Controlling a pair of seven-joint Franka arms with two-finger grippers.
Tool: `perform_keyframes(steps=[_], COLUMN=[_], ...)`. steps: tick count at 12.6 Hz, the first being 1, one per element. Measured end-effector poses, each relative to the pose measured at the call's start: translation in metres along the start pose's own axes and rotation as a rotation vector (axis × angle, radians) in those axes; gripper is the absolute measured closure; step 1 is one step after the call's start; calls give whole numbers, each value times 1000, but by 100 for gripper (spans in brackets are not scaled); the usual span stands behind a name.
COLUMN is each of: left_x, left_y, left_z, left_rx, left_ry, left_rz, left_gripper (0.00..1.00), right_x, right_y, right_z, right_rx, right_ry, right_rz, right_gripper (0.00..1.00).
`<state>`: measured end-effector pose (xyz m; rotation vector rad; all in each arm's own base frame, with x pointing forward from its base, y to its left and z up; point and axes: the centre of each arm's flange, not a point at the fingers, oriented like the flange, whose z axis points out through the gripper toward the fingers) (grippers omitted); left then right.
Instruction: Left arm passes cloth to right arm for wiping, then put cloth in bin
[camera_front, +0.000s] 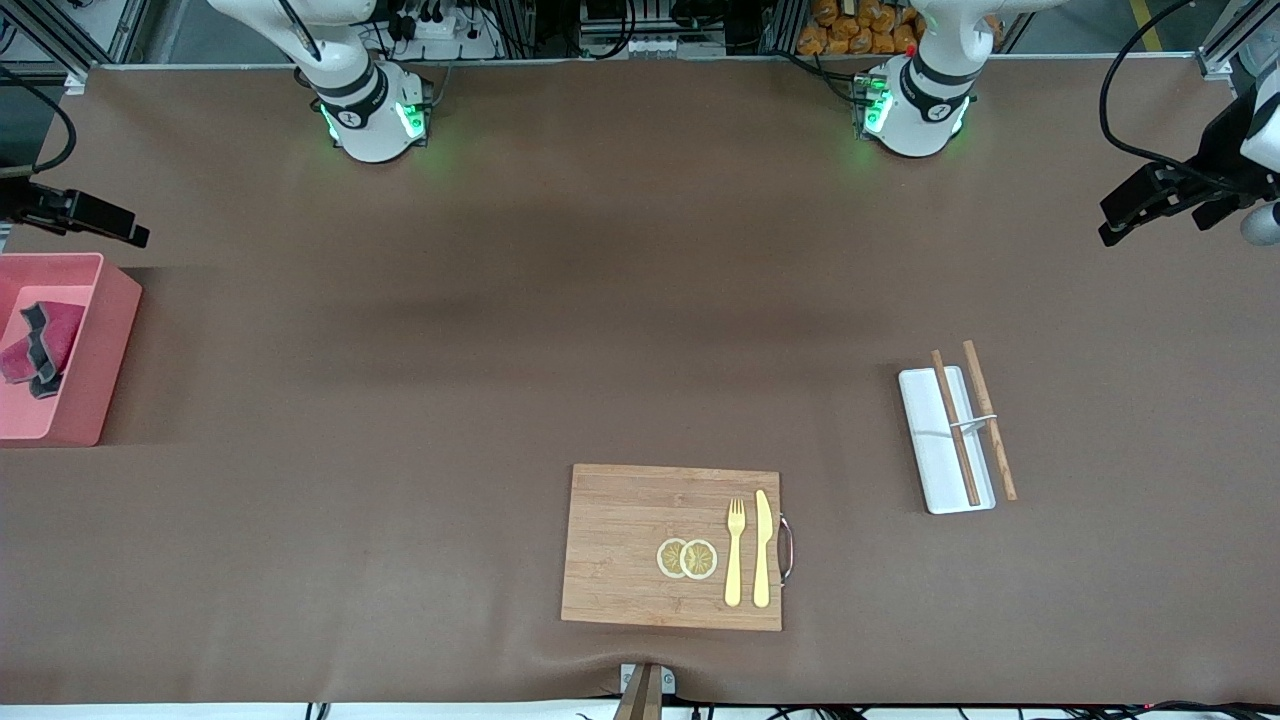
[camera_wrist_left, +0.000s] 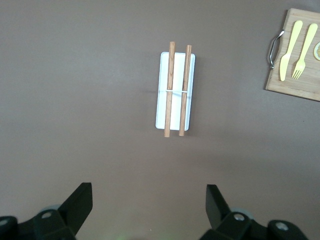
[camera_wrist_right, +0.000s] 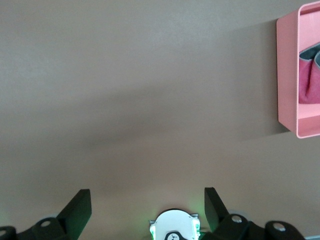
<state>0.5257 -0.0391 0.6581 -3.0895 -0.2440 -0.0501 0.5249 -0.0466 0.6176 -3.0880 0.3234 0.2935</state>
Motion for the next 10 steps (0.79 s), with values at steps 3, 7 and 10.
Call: perform_keyframes(steps=[3, 7, 10], left_x=[2, 2, 2], left_y=[-1, -1, -1], left_z=[2, 1, 0], left_rx=[0, -1, -1], left_ry=[-3, -1, 0], left_rz=[-1, -2, -2], left_gripper=[0, 0, 0], right_x=[0, 0, -1], right_y=[-2, -1, -2], right_z=[-1, -6, -8], right_rx=[0, 3, 3], right_ry=[7, 26, 29], right_rz=[11, 13, 12], right_gripper=[0, 0, 0])
